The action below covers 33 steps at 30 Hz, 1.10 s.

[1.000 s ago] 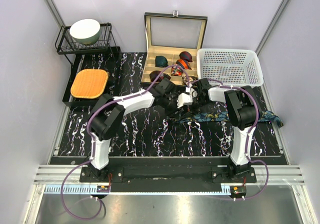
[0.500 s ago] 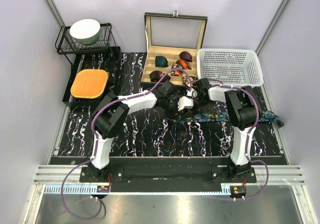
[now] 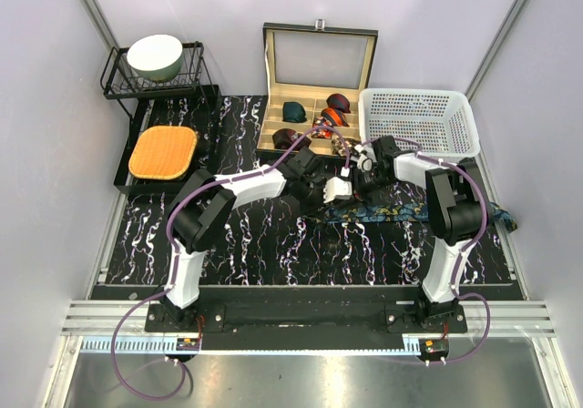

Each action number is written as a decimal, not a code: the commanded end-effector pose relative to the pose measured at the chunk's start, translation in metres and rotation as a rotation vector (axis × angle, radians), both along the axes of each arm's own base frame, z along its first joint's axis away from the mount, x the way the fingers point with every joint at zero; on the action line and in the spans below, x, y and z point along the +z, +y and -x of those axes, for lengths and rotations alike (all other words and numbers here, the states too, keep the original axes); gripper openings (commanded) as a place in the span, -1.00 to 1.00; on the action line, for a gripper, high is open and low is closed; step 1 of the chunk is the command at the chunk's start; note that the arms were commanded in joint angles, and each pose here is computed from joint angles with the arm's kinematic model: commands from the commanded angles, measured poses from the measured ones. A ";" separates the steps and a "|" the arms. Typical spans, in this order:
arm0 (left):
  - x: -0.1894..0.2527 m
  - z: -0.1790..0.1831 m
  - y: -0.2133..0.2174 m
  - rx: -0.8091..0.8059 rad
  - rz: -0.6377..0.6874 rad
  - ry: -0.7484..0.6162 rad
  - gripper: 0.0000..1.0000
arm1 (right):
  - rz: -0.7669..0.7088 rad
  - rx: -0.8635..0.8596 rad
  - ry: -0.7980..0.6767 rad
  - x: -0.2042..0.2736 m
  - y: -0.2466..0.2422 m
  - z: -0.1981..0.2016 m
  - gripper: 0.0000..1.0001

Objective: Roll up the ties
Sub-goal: Roll the tie at the center of the board.

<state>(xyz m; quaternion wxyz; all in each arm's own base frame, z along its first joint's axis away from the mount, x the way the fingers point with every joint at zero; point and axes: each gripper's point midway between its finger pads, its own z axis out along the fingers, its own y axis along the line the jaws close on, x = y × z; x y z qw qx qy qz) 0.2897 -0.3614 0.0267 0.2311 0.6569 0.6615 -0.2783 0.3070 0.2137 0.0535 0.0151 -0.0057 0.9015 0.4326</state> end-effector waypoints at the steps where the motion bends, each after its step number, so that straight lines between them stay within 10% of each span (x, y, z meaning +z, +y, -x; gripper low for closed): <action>1: -0.033 0.013 0.028 0.011 -0.148 0.052 -0.45 | -0.069 0.011 0.001 0.008 0.013 0.002 -0.24; 15: -0.034 0.014 0.029 0.007 -0.148 0.057 -0.44 | -0.074 0.024 0.023 -0.015 0.028 0.006 -0.27; 24: -0.032 0.015 0.027 -0.001 -0.138 0.057 -0.44 | -0.026 0.021 0.006 -0.024 0.024 0.002 -0.96; 33: -0.028 0.016 0.027 0.029 -0.109 0.105 -0.16 | 0.122 0.009 -0.018 -0.047 0.004 -0.002 -1.00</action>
